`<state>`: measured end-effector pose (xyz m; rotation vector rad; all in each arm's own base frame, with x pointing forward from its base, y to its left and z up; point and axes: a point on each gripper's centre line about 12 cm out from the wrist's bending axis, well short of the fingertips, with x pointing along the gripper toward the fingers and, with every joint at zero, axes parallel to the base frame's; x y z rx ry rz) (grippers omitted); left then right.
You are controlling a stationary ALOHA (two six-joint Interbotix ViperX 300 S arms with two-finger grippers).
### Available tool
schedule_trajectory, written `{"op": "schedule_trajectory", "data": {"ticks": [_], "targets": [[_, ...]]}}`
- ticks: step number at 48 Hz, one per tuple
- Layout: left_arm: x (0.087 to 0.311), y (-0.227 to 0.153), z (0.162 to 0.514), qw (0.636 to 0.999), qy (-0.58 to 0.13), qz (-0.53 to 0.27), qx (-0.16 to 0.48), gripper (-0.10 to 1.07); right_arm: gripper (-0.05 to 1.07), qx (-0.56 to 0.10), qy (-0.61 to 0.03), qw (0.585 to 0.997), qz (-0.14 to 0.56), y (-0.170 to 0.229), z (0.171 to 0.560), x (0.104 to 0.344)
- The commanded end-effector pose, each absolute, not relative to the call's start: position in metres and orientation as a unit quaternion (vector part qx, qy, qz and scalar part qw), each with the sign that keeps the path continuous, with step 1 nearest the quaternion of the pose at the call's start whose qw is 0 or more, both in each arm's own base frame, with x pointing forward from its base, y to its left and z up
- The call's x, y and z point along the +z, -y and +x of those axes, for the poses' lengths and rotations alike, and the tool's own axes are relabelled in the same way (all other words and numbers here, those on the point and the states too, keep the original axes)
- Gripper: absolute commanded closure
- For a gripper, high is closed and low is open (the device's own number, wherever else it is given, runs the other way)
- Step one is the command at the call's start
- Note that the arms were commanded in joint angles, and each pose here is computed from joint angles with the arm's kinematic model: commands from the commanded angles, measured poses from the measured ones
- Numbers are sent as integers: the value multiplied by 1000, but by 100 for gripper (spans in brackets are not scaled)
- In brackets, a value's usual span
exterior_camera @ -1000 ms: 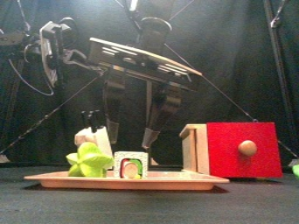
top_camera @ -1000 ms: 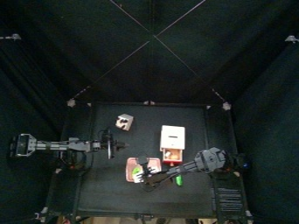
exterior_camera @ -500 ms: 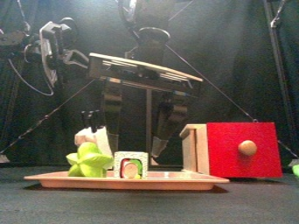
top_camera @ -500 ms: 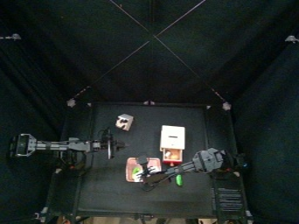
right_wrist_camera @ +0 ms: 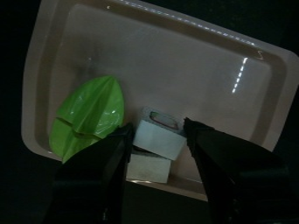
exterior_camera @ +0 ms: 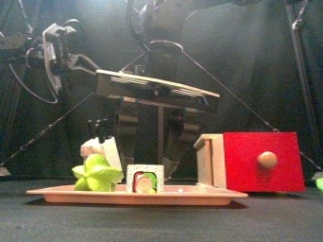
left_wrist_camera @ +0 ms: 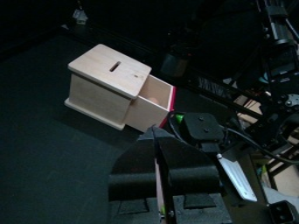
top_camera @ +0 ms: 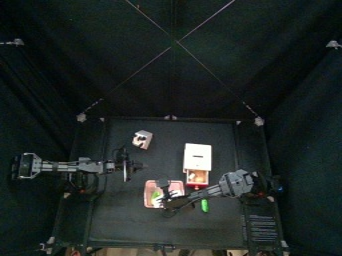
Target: Grab sushi piece from plate
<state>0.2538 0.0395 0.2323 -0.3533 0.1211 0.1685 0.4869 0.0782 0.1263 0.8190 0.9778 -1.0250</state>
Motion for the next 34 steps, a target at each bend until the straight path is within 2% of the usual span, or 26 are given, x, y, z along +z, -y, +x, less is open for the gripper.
{"op": "schedule_trajectory", "data": {"ticks": [1,8,13,24,34], "targets": [[238,-40,256,980,-50,-174,83,74,28,-453,-428,686,376,-75,489,137],[238,-40,256,980,-50,-174,83,74,39,-452,-429,684,380,-76,489,138],[237,-41,255,980,-52,-174,84,74,43,-450,-427,686,380,-77,489,141],[237,-41,255,980,-51,-176,84,74,43,-438,-418,704,371,-76,488,160],[237,-41,255,979,-51,-176,85,74,43,-388,-441,734,342,-77,491,185]]}}
